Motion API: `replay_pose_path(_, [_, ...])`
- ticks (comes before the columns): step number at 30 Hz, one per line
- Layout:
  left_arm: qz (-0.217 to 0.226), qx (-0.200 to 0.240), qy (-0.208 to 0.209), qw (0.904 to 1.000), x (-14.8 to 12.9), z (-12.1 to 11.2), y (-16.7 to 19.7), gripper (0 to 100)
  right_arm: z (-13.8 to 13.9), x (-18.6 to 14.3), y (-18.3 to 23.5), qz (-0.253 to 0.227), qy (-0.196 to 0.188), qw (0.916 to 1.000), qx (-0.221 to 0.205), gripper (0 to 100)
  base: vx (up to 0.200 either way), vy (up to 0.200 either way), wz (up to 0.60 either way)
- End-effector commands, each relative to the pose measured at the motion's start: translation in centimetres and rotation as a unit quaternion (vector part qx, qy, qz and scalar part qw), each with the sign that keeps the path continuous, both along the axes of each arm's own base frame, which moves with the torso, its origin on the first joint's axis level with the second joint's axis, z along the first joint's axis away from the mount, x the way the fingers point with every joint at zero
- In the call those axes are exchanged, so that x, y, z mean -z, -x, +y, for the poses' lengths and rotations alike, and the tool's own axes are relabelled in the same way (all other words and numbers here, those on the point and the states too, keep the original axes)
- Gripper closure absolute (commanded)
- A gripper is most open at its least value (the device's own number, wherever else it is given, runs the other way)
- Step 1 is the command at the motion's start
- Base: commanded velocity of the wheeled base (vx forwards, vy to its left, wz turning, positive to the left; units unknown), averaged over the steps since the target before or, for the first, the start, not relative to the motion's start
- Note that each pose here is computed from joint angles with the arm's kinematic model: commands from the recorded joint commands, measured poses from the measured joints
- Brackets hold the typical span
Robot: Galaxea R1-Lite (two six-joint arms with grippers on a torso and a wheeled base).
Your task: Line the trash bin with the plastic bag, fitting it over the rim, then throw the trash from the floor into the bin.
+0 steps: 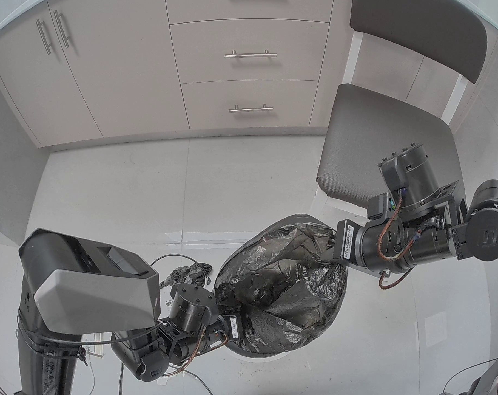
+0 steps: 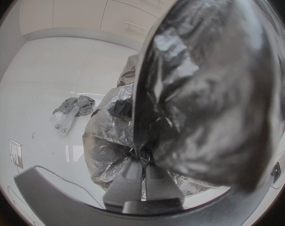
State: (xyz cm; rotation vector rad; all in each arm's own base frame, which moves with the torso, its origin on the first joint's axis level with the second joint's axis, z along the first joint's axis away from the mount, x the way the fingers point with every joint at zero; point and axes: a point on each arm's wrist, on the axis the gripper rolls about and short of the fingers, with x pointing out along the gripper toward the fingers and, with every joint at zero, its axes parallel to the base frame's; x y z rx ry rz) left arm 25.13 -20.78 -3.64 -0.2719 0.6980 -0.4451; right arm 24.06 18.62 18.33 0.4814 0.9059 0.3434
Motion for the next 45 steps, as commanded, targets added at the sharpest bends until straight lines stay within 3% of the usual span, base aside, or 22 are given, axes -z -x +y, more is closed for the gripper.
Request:
replay_pose_path(1, [0.013,-0.005,-0.013,0.9998,1.4,0.2,-0.3,100,0.5,1.1,-0.6,0.009,0.005,0.9999,-0.002,100,0.0,0.0,0.0])
replay_pose_path(26, [0.065,-0.013,-0.053,0.9964,1.7,3.4,2.8,100,2.2,4.6,1.9,0.059,0.044,0.9961,-0.049,100,0.0,0.0,0.0])
replay_pose_path(45, [0.094,-0.02,-0.063,0.9933,1.4,5.8,3.5,100,2.9,5.5,1.7,0.07,0.054,0.9946,-0.054,100,0.0,0.0,0.0])
